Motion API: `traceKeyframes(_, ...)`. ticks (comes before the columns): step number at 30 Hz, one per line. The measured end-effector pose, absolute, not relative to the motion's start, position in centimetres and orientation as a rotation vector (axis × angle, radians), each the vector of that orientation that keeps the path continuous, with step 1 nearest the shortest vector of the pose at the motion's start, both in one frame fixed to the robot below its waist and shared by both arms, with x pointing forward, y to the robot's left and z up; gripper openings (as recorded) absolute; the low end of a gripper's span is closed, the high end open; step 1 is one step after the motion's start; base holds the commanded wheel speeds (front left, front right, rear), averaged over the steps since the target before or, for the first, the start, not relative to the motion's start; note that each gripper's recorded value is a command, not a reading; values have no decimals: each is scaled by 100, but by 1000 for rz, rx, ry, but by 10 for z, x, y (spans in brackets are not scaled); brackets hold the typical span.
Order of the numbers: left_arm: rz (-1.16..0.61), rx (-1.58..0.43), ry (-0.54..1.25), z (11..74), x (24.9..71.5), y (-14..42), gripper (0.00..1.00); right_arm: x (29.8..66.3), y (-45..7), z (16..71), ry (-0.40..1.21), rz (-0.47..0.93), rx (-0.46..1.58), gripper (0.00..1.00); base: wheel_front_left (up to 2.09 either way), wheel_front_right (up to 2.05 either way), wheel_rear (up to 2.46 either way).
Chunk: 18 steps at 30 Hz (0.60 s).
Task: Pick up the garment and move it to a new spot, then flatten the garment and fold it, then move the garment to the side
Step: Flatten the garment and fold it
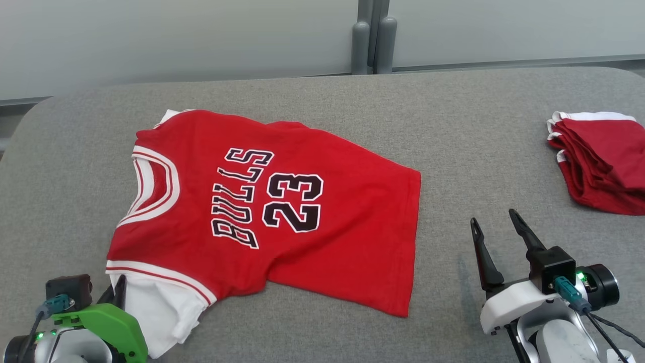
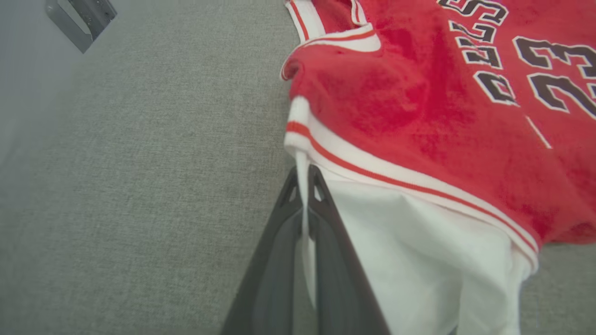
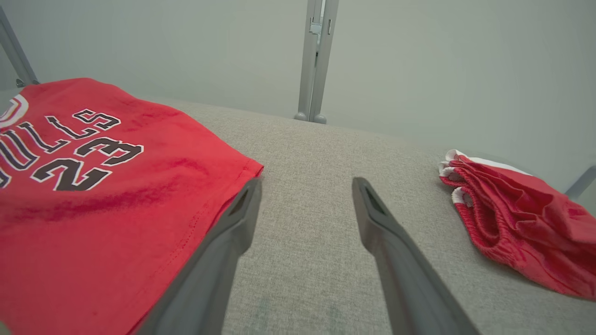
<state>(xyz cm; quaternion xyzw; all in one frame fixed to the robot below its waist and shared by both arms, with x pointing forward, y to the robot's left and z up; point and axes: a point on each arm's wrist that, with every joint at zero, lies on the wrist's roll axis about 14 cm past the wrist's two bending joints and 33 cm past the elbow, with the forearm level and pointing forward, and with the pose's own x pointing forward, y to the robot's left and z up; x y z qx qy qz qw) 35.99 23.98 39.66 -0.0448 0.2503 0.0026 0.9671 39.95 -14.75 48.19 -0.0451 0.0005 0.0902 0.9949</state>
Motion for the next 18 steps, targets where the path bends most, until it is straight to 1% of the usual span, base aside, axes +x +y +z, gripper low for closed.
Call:
traceKeyframes(2,14,-85,501,398,361,244,21,398,-146,478,13,186,-83,100,0,0,0)
traceKeyframes(4,17,-88,503,396,360,243,38,397,-143,474,27,194,-73,100,0,0,0)
traceKeyframes(5,20,-90,499,396,360,243,65,396,-141,472,34,199,-66,100,0,0,0)
traceKeyframes(6,20,-90,499,396,360,243,100,396,-141,472,34,199,-66,100,0,0,0)
traceKeyframes(12,68,-101,417,406,364,253,100,394,-122,459,92,238,31,100,0,0,0)
traceKeyframes(18,63,-121,311,427,367,242,100,400,-104,461,93,288,44,100,0,0,0)
